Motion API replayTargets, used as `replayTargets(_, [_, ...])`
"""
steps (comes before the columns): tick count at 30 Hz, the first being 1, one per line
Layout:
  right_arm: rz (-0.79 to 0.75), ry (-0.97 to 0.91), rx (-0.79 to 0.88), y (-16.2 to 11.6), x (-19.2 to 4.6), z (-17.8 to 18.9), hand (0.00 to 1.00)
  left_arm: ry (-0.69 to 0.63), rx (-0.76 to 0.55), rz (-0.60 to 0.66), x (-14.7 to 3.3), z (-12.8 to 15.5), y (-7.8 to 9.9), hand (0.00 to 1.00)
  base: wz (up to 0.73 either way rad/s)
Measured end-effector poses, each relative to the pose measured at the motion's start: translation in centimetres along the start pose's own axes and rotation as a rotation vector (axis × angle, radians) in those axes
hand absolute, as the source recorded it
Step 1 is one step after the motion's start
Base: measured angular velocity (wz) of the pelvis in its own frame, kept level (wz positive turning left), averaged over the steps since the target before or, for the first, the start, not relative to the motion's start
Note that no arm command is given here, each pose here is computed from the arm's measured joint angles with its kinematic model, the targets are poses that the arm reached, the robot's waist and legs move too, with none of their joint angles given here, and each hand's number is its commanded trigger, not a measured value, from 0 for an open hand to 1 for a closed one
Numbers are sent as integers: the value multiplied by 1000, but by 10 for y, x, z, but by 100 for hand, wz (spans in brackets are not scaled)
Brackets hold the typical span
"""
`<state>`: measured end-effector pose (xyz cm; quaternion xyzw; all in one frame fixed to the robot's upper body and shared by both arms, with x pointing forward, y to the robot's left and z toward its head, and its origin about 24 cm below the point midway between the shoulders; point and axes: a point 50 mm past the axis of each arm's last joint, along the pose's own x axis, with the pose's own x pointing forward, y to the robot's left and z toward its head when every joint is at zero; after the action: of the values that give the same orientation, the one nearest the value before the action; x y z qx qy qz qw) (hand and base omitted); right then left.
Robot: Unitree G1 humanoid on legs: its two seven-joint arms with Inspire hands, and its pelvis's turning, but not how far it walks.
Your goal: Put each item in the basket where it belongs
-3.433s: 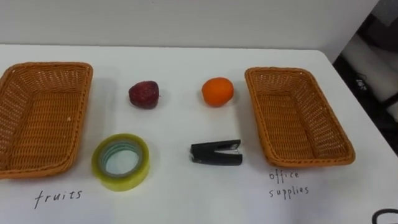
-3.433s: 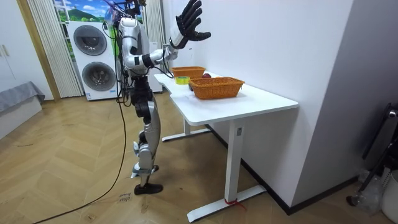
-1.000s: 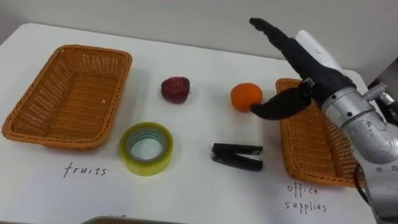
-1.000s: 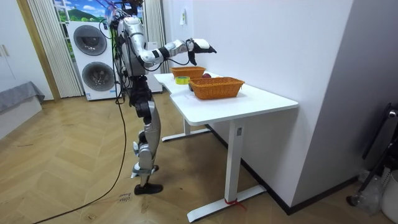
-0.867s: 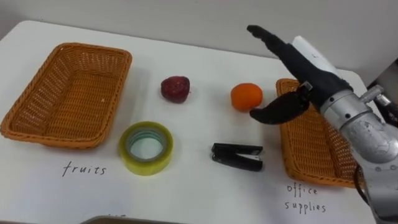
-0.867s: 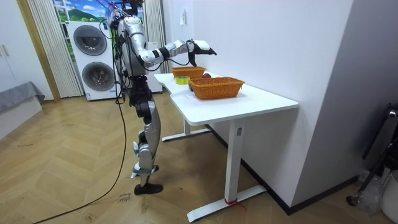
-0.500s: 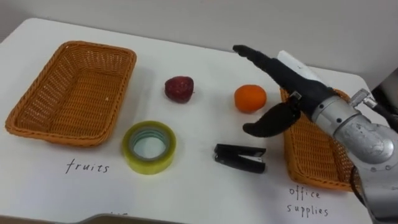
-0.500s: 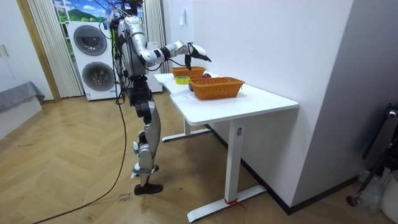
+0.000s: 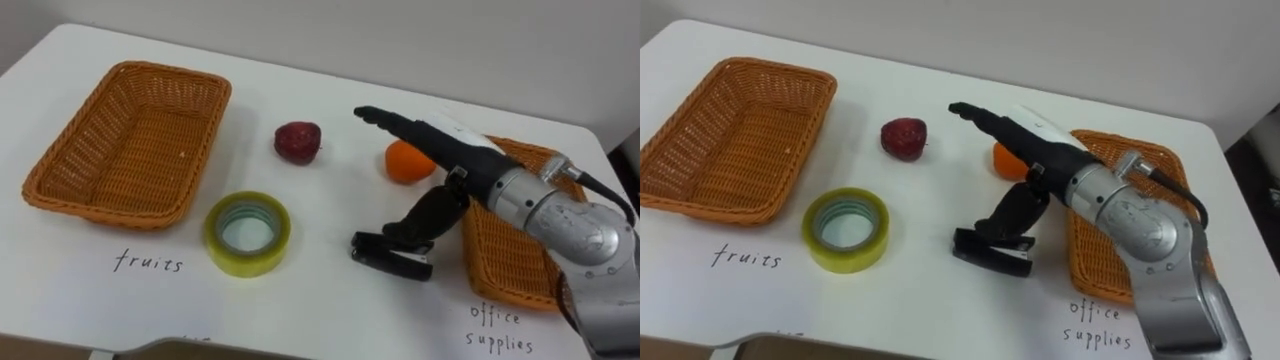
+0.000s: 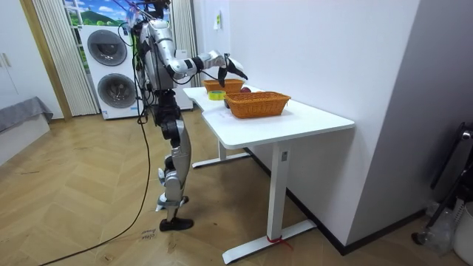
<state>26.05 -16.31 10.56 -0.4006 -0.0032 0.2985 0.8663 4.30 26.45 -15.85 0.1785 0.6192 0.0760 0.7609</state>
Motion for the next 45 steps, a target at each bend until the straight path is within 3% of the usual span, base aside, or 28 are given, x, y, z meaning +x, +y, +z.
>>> replayTargets(13, [129, 46, 13, 18, 10, -1, 0, -5, 18, -21, 1, 7, 0, 0, 0])
replayTargets(45, [204, 313, 75, 32, 10, -50, 0, 1, 6, -11, 2, 16, 3, 0, 0])
